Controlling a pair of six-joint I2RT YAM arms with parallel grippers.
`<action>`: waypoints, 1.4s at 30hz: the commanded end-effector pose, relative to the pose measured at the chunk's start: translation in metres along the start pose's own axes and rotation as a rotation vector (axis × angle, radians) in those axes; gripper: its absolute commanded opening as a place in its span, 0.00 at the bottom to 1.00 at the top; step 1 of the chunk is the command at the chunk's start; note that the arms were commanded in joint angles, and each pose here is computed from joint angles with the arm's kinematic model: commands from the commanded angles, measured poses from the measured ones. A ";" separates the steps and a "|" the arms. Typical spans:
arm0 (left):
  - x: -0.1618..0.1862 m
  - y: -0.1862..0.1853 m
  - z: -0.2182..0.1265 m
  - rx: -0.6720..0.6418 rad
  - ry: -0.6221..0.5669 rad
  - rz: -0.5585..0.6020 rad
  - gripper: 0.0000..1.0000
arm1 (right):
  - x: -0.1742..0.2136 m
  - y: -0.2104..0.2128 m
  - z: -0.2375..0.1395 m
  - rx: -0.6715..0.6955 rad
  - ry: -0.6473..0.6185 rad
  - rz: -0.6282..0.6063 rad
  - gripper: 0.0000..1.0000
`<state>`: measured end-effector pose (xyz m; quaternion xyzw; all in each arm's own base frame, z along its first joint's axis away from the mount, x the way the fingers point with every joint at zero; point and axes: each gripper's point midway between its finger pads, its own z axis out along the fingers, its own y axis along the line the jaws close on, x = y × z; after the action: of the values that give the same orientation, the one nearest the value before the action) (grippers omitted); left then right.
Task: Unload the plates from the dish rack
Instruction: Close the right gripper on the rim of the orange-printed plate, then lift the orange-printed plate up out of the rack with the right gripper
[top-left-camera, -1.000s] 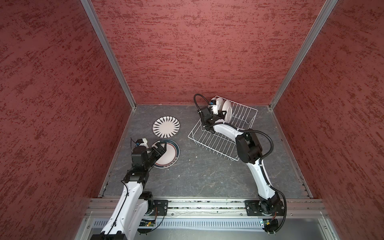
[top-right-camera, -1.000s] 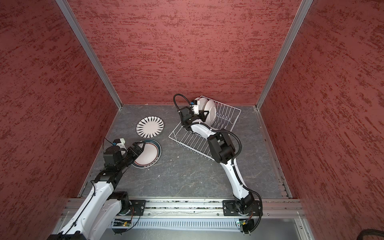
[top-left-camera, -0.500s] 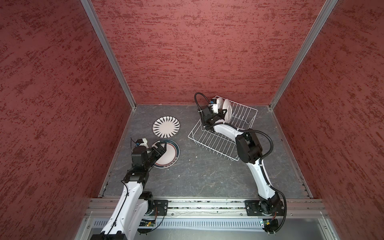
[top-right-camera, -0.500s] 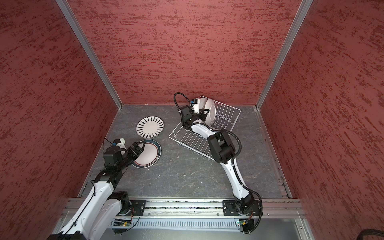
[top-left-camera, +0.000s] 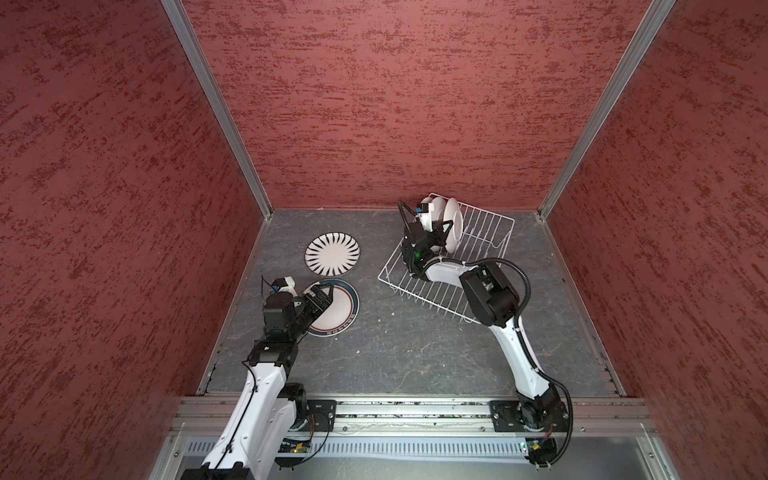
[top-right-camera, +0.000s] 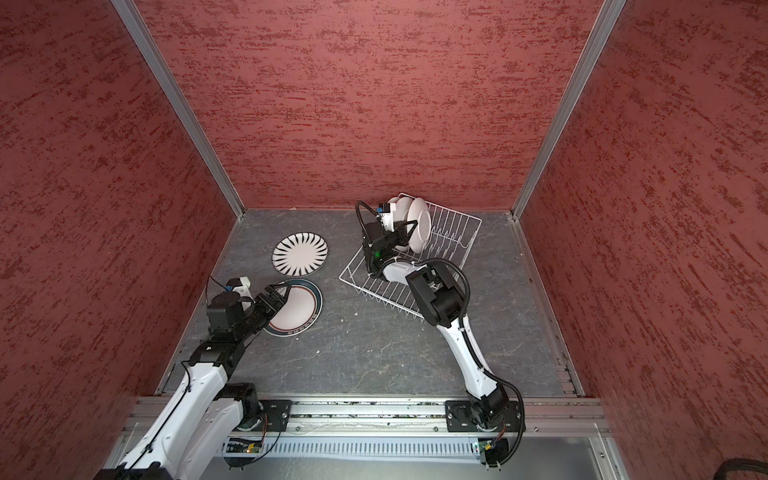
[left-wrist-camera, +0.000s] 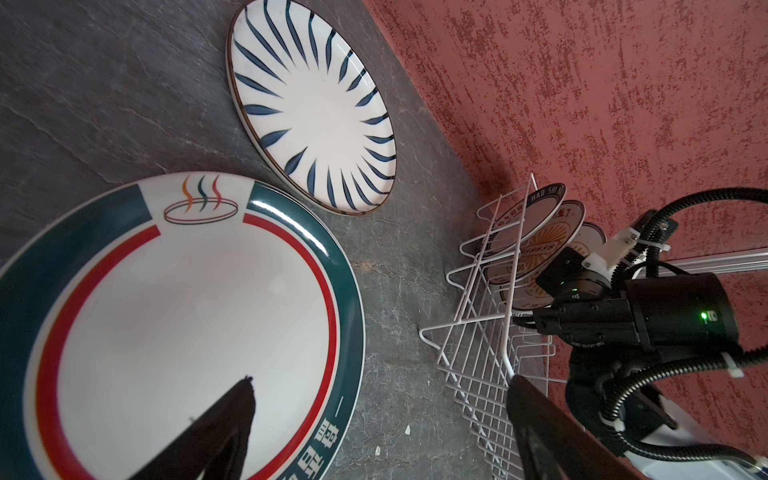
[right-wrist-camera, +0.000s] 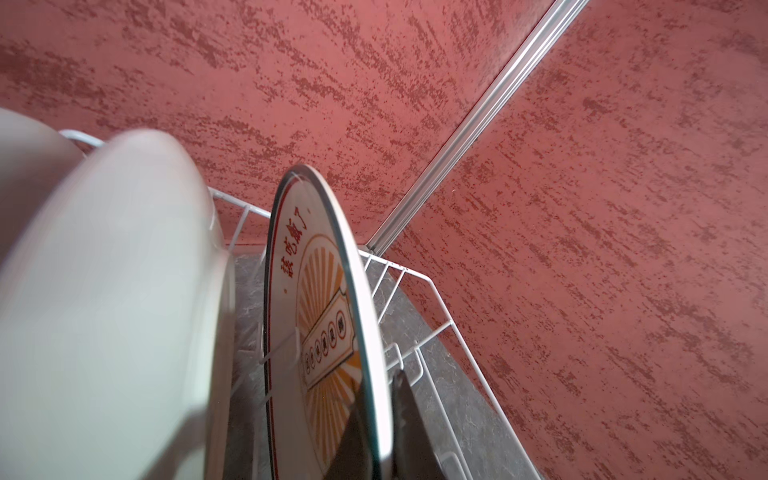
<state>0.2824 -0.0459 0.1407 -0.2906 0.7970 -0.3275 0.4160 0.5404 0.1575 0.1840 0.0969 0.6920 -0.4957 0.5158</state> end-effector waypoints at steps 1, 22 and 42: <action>0.000 -0.006 -0.001 0.023 0.006 0.015 0.94 | -0.014 -0.036 0.001 0.049 0.020 0.039 0.00; 0.001 -0.007 -0.007 0.024 -0.003 0.026 0.94 | -0.058 -0.080 0.002 0.051 0.004 0.122 0.00; -0.003 -0.015 -0.005 0.047 -0.003 0.039 0.94 | -0.120 -0.133 -0.018 0.016 -0.062 0.161 0.00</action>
<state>0.2782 -0.0487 0.1441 -0.2812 0.7979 -0.3324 0.4169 0.5143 0.1533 0.3031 0.1244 0.6789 -0.4866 0.5356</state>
